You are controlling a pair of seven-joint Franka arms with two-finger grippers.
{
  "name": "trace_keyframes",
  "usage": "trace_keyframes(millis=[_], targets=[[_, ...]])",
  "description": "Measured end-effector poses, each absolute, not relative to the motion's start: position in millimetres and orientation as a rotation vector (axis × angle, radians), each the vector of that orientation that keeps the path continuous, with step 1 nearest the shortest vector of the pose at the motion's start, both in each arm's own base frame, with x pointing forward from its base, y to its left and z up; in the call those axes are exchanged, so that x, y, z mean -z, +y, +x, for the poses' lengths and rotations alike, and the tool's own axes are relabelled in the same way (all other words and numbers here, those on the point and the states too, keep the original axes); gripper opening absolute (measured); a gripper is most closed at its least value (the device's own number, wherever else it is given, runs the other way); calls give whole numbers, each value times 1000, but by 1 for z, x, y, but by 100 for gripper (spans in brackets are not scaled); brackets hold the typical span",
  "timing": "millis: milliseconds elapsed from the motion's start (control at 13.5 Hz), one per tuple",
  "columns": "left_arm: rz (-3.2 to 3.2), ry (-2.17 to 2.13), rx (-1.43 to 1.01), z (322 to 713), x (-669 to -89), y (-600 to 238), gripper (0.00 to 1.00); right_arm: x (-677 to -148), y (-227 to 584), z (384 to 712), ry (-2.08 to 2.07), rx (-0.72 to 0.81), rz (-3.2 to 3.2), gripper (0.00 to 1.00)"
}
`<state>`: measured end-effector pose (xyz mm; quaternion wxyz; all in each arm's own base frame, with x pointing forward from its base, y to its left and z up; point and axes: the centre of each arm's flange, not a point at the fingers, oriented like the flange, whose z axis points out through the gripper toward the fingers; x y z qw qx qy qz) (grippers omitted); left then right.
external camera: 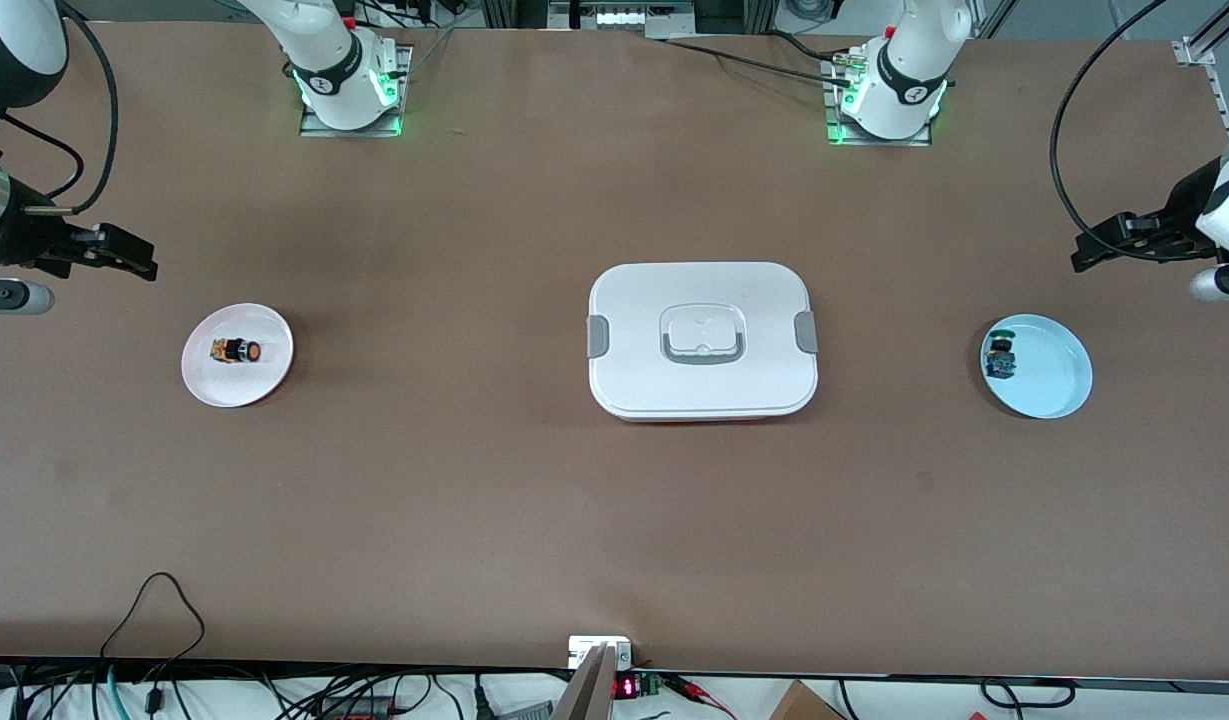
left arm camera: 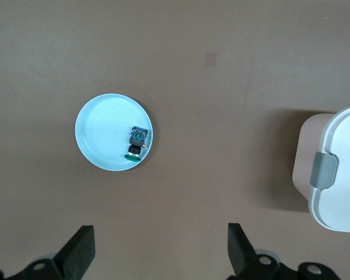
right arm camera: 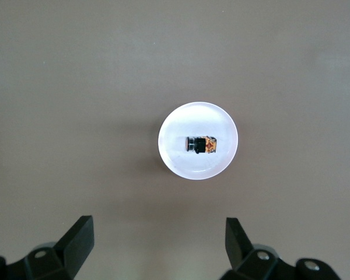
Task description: Transfer orange switch to right arm and place
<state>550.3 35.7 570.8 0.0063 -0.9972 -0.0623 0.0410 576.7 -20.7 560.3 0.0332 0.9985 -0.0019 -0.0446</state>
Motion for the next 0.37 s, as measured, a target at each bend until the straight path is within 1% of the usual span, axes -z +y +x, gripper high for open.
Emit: trace_keyframes(millis=[370], targets=[[-3120,-211,-128,550,-571,41,100,-561,-19,578,3,121,3079,100]])
